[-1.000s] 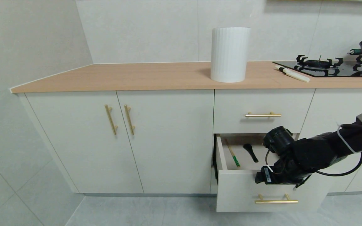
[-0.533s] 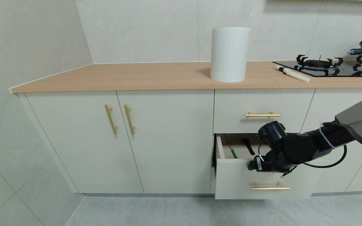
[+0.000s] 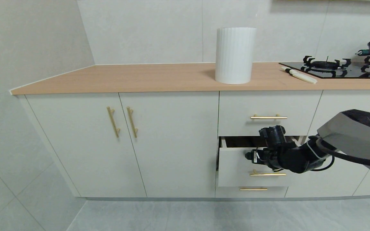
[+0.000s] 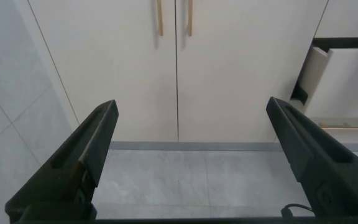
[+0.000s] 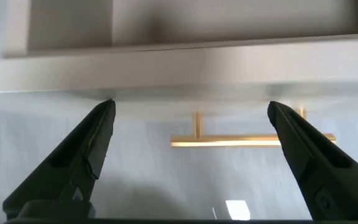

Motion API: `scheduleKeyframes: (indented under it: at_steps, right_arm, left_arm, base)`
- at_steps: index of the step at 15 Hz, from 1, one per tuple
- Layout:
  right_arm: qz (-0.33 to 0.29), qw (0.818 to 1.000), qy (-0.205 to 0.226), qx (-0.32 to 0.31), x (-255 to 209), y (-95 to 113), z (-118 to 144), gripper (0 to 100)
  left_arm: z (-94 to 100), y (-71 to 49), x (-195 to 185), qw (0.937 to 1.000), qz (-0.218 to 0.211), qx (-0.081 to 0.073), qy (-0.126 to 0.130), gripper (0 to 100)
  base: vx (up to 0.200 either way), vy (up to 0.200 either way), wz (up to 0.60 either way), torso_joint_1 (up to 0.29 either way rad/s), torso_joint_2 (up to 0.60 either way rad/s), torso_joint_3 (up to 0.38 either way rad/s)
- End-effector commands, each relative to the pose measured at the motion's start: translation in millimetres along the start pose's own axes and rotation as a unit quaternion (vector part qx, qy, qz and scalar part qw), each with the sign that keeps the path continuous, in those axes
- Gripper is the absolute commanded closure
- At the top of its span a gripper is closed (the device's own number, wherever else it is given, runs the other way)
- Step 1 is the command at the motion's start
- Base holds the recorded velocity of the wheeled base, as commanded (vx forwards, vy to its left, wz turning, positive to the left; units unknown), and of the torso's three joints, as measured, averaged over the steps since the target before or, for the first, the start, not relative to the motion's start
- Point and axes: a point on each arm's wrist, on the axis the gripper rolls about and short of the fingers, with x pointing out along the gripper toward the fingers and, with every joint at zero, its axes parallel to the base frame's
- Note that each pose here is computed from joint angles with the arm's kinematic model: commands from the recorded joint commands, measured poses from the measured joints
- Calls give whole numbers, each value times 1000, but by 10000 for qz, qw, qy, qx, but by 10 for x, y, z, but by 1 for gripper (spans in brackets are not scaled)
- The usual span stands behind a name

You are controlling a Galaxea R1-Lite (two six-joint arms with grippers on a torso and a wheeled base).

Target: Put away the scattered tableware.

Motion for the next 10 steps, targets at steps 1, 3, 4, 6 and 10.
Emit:
scheduleKeyframes:
  at_steps: [1,3,4,6,10]
  right_arm:
    - [-171,9998,-53,29,206,-33,-150,0]
    - [-199,9989,-406,98,287,-24,-159,0]
    - [-225,9984,-505,144,315,-36,-147,0]
    - [-425,9964,-679,280,415,-67,-100,0]
    - [-712,9900,-1014,681,557,-124,27,0]
  left_arm:
    - [-1,0,0,10000,0,-4,2,0]
    - [1,0,0,10000,0,-4,-6,0]
    - [-1,0,0,10000,0,-4,2,0]
    - [-1,0,0,10000,0,-4,2,0]
    - [-1,0,0,10000,0,-4,2,0]
  base:
    - [0,0,0,0,0,0]
    - [0,0,0,0,0,0]
    - [0,0,0,0,0,0]
    - [0,0,0,0,0,0]
    - [0,0,0,0,0,0]
